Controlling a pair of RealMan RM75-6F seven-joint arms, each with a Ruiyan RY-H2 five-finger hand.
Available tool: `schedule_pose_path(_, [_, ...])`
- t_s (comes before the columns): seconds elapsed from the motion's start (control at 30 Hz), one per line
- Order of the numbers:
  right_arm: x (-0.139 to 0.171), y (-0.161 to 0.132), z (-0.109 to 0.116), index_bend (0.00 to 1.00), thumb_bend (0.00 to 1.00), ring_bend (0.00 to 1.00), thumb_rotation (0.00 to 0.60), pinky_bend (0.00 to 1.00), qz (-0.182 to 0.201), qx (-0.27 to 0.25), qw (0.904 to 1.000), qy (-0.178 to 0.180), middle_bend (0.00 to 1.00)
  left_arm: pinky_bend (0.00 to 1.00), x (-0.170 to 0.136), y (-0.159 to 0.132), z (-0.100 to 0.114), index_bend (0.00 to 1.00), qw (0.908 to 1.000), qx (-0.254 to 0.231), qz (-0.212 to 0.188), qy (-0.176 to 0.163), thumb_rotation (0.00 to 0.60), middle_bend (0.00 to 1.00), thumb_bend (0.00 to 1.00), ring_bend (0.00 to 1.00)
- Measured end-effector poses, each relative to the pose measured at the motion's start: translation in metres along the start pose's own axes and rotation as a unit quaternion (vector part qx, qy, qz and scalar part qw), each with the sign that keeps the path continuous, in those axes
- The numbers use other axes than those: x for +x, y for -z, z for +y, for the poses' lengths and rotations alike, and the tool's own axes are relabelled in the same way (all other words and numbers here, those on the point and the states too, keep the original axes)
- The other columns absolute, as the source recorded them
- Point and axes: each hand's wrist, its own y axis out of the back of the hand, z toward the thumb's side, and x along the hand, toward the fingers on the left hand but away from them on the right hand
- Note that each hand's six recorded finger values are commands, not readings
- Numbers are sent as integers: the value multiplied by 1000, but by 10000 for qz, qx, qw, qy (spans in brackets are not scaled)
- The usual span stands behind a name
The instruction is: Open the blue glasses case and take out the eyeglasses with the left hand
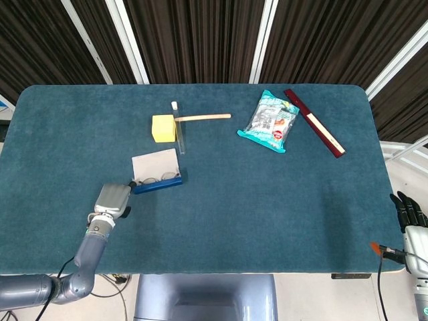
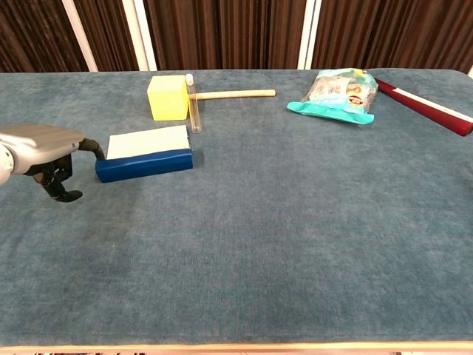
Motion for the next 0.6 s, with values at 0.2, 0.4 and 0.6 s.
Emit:
schedule_pose_path(0.2, [0,0,0,0,163,0,600,194,-2,-1,10000,-8,0,948,-11,-6,-9,323,9989,42,-65,458,600,942,331,859])
schedule_pose_path(0.4, [0,0,-1,0,162,0,600,194,-3,5,10000,-16,0,948,-30,-36,0,312,9958,-68,-533,747,600,940,330,859])
schedule_pose_path(0.6, [0,0,-1,0,163,0,600,194,-6,-4,10000,-18,0,948,-43,-75,17,273,9907,-116,-1107,781,600,940,330,858])
